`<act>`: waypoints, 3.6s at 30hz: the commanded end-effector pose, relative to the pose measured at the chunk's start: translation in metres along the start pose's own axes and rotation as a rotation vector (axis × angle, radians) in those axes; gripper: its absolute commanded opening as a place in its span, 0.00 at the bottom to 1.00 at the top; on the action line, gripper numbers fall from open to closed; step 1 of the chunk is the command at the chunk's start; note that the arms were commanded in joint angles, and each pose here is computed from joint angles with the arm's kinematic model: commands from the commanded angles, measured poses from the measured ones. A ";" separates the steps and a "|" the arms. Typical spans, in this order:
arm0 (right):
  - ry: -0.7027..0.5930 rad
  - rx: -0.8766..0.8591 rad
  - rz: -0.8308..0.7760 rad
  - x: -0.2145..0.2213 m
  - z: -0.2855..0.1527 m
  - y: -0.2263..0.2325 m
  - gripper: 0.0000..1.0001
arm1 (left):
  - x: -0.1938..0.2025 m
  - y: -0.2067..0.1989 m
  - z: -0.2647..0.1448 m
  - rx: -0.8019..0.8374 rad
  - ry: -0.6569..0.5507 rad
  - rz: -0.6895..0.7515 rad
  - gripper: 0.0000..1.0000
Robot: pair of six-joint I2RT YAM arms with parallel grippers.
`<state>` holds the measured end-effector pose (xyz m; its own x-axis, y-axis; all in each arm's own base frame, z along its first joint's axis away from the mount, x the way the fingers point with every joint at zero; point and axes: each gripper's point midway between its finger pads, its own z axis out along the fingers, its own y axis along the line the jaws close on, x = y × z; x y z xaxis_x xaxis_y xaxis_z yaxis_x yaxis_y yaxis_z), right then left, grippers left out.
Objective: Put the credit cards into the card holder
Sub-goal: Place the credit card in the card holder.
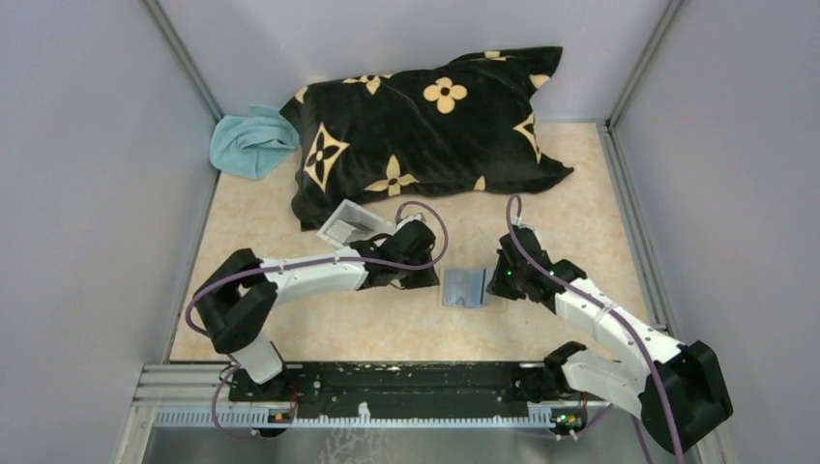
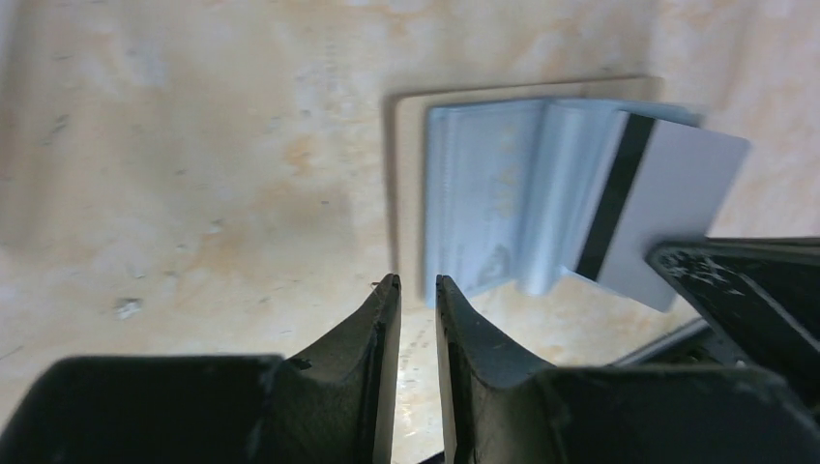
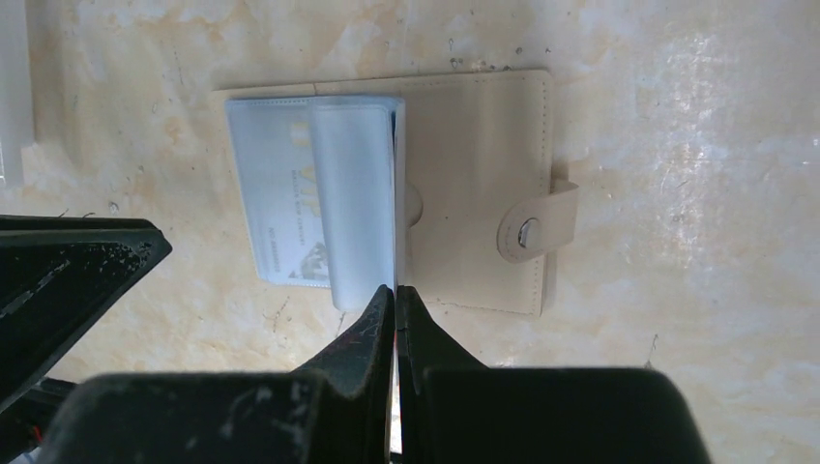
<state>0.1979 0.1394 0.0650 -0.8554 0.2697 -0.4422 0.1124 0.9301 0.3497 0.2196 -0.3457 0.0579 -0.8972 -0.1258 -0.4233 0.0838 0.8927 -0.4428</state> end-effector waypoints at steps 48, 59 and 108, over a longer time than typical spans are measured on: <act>-0.145 0.215 -0.103 -0.045 -0.034 -0.025 0.00 | 0.084 0.034 0.061 -0.263 0.279 0.039 0.23; -0.182 -0.007 -0.106 -0.058 -0.045 0.020 0.00 | 0.084 0.036 0.061 -0.271 0.278 0.035 0.22; -0.042 -0.038 -0.012 0.014 0.024 -0.010 0.00 | 0.084 0.112 0.053 -0.397 0.312 -0.005 0.20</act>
<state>0.2074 0.1343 0.0518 -0.7963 0.3003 -0.5251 0.1027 0.9226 0.3718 0.2086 -0.3948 0.0120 -0.9590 -0.1230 -0.2552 0.0192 0.8705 -0.4917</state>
